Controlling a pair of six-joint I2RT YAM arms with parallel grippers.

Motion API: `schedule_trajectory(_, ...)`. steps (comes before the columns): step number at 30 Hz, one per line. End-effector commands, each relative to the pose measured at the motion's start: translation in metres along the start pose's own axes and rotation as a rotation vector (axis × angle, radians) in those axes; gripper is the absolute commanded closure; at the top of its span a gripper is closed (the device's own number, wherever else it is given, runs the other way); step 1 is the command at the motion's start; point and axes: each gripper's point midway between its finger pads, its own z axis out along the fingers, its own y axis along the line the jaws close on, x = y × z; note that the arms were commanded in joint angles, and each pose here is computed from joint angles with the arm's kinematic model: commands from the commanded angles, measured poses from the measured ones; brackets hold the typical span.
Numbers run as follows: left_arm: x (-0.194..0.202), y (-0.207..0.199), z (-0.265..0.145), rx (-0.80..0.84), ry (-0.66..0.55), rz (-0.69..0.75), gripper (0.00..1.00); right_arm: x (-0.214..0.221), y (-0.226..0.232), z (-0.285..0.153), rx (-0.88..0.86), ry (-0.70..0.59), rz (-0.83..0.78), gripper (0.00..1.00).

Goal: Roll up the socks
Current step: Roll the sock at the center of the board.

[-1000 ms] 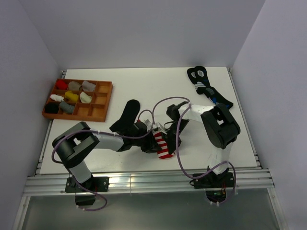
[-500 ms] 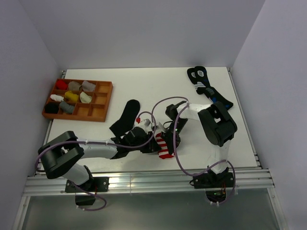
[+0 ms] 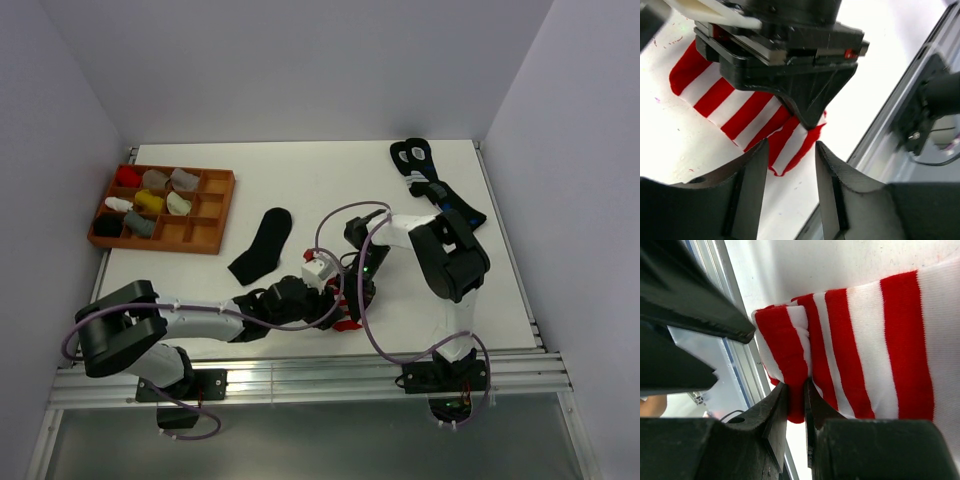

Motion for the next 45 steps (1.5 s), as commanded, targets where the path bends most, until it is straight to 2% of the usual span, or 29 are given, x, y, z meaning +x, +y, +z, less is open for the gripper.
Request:
schedule_trajectory(1,-0.011,-0.003,0.006,0.013,-0.044,0.122,0.52,0.006,-0.04,0.001,0.132,0.067,-0.05,0.86)
schedule_trajectory(13,-0.001,-0.005,0.026,0.026,0.026,0.215,0.47,0.008,-0.043,0.001,0.129,0.087,-0.025,0.85)
schedule_trajectory(26,0.021,-0.004,0.032,0.058,0.084,0.187,0.49,0.008,-0.045,0.002,0.132,0.095,-0.012,0.85)
schedule_trajectory(32,0.035,-0.001,0.036,0.06,0.121,0.151,0.61,0.006,-0.046,0.001,0.141,0.088,-0.013,0.85)
schedule_trajectory(35,0.045,0.003,0.037,0.055,0.147,0.122,0.72,0.004,-0.047,0.0,0.16,0.076,-0.012,0.84)
schedule_trajectory(36,0.049,0.004,0.037,0.054,0.154,0.116,0.8,0.004,-0.046,0.0,0.162,0.074,-0.011,0.83)
schedule_trajectory(38,0.053,0.005,0.038,0.052,0.161,0.089,0.87,0.002,-0.048,-0.001,0.176,0.064,-0.01,0.82)
schedule_trajectory(40,0.06,0.008,0.039,0.047,0.176,0.067,0.97,0.0,-0.05,-0.002,0.195,0.047,-0.007,0.76)
schedule_trajectory(45,0.075,0.013,0.038,0.041,0.207,0.015,1.0,-0.004,-0.046,-0.008,0.235,0.008,-0.021,0.66)
